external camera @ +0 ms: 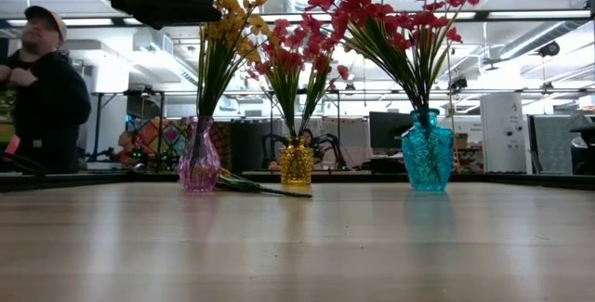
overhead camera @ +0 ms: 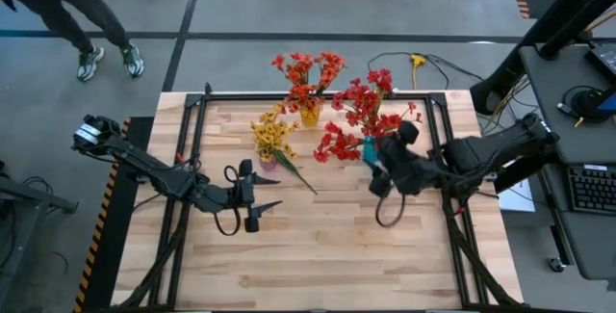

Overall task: Sort flowers into vase by color
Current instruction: Put the red flower into the blue vase

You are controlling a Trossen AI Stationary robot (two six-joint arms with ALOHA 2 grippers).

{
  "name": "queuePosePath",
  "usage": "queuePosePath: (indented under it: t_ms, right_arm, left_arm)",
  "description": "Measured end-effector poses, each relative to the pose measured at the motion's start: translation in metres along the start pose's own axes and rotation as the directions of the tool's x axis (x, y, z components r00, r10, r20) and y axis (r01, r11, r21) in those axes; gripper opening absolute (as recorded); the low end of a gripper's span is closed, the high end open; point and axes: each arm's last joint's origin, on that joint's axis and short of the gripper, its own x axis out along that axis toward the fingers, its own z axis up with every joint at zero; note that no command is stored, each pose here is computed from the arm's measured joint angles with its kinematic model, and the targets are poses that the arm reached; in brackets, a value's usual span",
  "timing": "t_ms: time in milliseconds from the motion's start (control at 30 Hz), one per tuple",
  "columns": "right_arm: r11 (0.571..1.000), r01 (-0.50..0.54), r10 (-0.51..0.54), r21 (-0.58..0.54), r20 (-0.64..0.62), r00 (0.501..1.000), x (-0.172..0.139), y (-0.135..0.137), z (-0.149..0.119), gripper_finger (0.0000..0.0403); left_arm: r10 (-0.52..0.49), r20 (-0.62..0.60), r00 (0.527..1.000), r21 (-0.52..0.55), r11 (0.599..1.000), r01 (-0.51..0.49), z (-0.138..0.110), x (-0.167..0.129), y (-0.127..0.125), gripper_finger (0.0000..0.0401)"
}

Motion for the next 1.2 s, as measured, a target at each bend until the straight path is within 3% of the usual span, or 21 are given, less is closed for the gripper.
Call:
queuePosePath:
  t_ms: [233,433,700,900,1200]
  right_arm:
    - [0.978,0.020,-0.024,-0.206,-0.017,1.000,0.008,0.034,-0.019,0.0244]
    - [0.916,0.185,-0.194,-0.357,0.010,0.981,0.036,0.060,-0.027,0.0243]
    - [0.913,0.250,-0.267,-0.322,-0.009,0.964,0.057,0.060,-0.024,0.0232]
    - [0.927,0.230,-0.257,-0.296,-0.055,0.965,0.065,0.051,-0.022,0.0231]
    - [0.914,0.234,-0.281,-0.331,-0.101,0.955,0.083,0.042,-0.026,0.0231]
  left_arm:
    - [0.000,0.001,1.000,-0.005,1.000,0.000,0.000,0.000,0.000,0.0227]
    - [0.000,0.004,1.000,-0.011,1.000,0.000,0.000,0.000,0.000,0.0227]
    - [0.000,0.003,1.000,-0.011,1.000,0.000,0.000,0.000,0.000,0.0227]
    - [0.000,0.003,1.000,-0.011,1.000,0.000,0.000,0.000,0.000,0.0227]
    - [-0.001,0.004,1.000,-0.011,1.000,0.001,0.000,0.000,0.000,0.0227]
